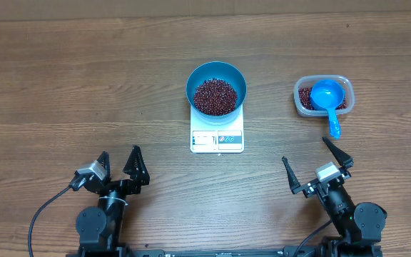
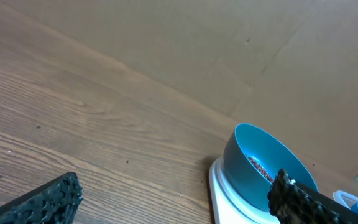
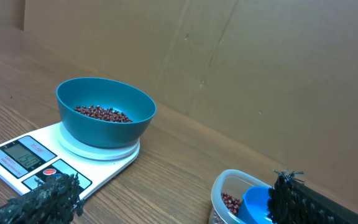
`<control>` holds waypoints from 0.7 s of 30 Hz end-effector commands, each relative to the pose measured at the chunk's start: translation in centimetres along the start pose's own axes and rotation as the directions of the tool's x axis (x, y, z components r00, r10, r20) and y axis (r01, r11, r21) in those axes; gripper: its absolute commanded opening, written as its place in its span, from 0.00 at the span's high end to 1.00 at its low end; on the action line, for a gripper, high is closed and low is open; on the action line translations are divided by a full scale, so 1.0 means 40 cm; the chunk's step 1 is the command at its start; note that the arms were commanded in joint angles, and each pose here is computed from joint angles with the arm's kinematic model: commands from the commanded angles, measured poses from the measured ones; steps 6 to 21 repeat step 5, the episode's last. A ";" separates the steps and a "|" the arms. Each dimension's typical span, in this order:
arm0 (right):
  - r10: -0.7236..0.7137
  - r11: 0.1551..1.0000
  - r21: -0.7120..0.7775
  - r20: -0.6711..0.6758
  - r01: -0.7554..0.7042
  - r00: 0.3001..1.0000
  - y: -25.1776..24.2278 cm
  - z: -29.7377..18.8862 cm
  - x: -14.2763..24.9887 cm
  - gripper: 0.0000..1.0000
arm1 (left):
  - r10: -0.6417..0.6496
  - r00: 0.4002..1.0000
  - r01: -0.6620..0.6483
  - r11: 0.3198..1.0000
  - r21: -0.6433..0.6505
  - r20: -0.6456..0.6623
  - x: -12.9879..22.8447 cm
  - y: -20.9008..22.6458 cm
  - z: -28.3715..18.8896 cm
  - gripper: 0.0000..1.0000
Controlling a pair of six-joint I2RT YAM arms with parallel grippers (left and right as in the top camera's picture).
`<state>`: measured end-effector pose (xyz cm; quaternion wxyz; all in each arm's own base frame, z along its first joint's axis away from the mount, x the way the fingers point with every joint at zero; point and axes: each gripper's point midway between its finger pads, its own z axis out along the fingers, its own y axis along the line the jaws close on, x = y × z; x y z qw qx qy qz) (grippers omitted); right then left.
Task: Scoop item into bowl and weigh 150g on scale
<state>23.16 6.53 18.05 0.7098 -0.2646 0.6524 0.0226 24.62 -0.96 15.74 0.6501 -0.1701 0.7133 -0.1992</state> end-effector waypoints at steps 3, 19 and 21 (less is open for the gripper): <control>0.007 1.000 0.012 -0.004 -0.007 1.000 -0.003 0.000 0.008 0.00 | -0.003 1.000 0.003 1.000 -0.006 0.008 -0.002 0.005 -0.001 0.00; 0.007 1.000 0.012 -0.004 -0.007 1.000 -0.003 0.000 0.008 0.00 | -0.003 1.000 0.003 1.000 -0.007 0.007 -0.002 0.005 -0.001 0.00; 0.007 1.000 0.012 -0.004 -0.007 1.000 -0.003 0.000 0.008 0.00 | -0.003 1.000 0.003 1.000 -0.007 0.007 -0.002 0.005 -0.001 0.00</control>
